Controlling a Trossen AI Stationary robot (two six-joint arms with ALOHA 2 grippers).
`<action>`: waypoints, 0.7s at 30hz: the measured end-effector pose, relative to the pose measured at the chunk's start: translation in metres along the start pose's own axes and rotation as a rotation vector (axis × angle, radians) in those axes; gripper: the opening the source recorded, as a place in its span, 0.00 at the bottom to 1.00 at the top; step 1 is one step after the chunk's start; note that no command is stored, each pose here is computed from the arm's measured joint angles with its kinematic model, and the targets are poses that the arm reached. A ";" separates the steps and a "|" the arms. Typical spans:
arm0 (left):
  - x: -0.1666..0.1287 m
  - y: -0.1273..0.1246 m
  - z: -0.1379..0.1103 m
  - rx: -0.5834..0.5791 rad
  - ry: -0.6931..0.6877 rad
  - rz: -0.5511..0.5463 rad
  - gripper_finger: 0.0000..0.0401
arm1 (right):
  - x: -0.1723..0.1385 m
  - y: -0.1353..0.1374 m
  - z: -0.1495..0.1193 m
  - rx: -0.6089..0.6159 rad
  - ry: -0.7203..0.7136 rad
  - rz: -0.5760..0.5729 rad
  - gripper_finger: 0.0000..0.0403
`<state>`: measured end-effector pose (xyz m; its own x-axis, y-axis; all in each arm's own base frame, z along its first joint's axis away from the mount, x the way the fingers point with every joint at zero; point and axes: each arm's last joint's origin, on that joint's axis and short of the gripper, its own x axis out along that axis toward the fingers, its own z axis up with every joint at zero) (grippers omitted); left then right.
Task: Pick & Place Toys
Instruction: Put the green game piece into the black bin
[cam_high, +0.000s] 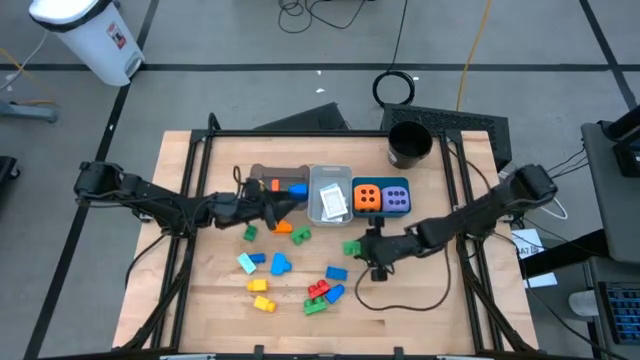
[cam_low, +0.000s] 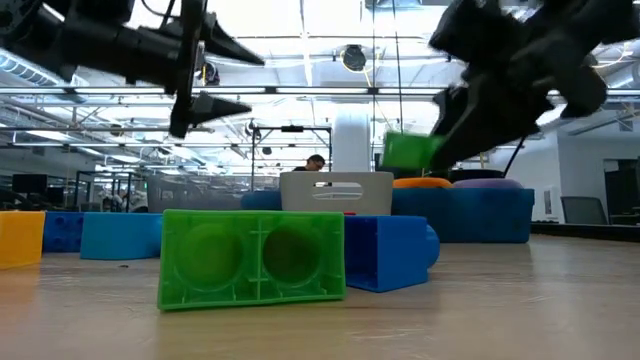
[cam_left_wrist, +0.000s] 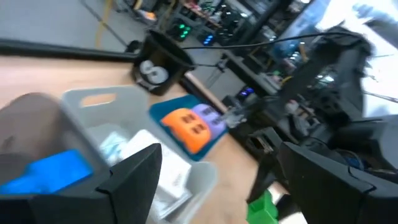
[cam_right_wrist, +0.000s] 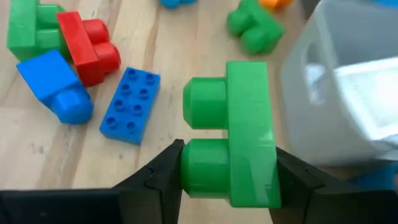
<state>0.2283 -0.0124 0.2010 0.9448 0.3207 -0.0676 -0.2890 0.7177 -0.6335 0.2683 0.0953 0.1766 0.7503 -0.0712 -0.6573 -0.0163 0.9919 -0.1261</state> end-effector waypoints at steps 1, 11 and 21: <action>0.001 -0.005 0.001 0.011 -0.002 -0.017 0.83 | -0.005 0.002 0.001 -0.021 -0.015 -0.019 0.40; 0.018 -0.057 -0.005 0.217 0.020 -0.142 0.83 | -0.032 0.023 0.008 -0.285 -0.153 -0.296 0.40; 0.076 -0.081 -0.041 0.404 0.097 -0.151 0.83 | -0.036 0.028 0.013 -0.363 -0.194 -0.472 0.40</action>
<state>0.3297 -0.0716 0.2152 0.9856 0.1481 -0.0811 -0.1656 0.9422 -0.2914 0.2497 0.1266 0.2060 0.8371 -0.4391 -0.3262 0.1485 0.7564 -0.6371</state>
